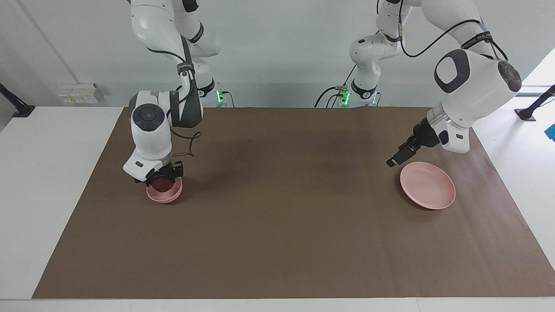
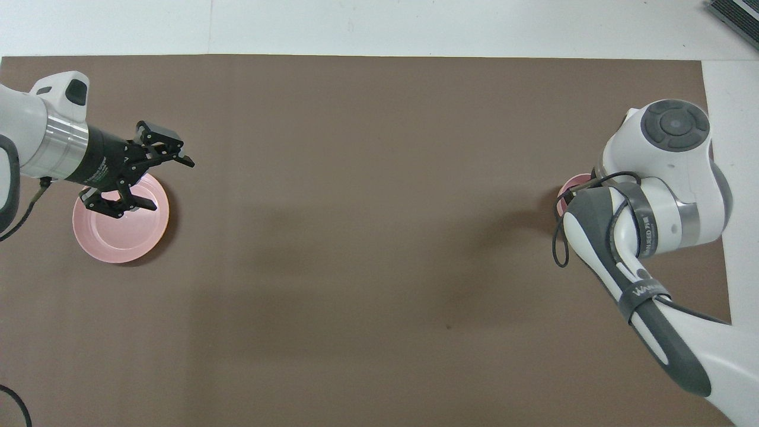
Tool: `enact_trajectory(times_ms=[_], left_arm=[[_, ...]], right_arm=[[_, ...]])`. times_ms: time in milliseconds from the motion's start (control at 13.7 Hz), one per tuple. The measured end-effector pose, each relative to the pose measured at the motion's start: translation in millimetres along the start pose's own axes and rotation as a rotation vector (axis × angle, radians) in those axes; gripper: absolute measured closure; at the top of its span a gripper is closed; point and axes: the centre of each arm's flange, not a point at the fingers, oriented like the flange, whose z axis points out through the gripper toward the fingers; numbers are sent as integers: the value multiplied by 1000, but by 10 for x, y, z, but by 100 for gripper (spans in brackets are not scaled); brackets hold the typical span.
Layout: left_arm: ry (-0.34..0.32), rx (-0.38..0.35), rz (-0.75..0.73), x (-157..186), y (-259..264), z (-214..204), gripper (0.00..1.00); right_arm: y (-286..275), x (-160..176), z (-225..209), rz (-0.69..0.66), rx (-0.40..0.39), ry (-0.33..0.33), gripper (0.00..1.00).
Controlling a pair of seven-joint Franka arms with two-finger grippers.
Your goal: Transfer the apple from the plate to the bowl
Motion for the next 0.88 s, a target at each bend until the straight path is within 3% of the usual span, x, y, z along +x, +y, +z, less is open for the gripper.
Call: enact_trajectory(times_ms=[876], left_arm=[[124, -1, 474, -78, -200, -594, 0]], right_arm=[[-14, 73, 308, 3, 6, -7, 17]])
